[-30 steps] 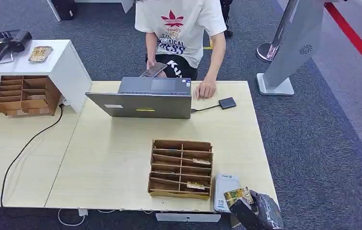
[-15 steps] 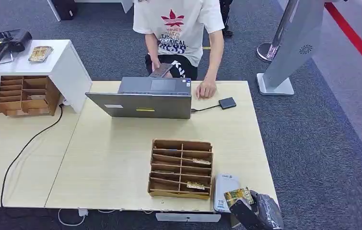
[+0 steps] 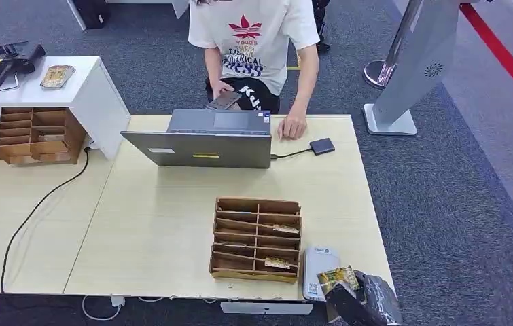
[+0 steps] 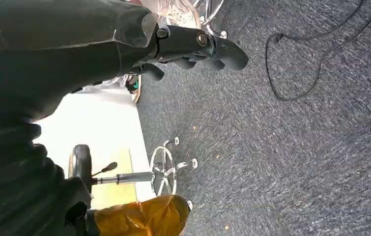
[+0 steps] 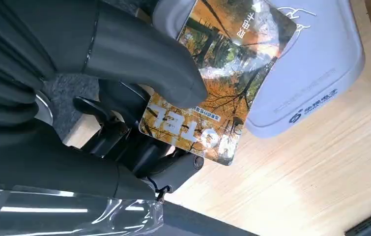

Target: Pass the card to the sensor for recognition and then transmit it.

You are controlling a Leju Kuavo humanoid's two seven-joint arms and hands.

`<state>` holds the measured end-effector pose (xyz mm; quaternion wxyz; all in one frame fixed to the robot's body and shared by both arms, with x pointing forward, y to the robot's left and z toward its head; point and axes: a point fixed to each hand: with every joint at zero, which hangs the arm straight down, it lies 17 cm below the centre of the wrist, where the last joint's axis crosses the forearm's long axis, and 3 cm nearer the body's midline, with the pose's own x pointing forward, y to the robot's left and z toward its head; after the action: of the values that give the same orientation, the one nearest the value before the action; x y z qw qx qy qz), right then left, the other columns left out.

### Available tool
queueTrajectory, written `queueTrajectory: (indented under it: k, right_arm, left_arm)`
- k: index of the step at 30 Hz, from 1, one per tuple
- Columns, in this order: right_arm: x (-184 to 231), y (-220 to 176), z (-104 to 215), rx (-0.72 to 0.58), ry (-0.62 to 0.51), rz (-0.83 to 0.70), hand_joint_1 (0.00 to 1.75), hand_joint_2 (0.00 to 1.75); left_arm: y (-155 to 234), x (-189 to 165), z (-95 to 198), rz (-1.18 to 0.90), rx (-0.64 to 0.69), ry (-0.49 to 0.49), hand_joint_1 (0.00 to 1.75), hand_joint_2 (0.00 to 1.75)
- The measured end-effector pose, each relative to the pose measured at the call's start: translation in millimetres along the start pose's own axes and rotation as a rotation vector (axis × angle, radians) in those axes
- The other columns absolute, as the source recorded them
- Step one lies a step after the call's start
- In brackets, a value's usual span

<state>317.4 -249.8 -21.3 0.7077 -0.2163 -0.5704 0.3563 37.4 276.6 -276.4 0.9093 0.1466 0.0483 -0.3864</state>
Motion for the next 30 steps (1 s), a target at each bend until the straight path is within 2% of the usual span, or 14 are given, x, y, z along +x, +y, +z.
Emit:
queueTrajectory:
  k: [30]
  right_arm:
    - [-0.8,0.4,4.2,-0.003,0.005,-0.007,1.75,1.75]
  left_arm:
    - [0.4,-0.3,-0.1,0.003,0.001,0.001,0.0,1.75]
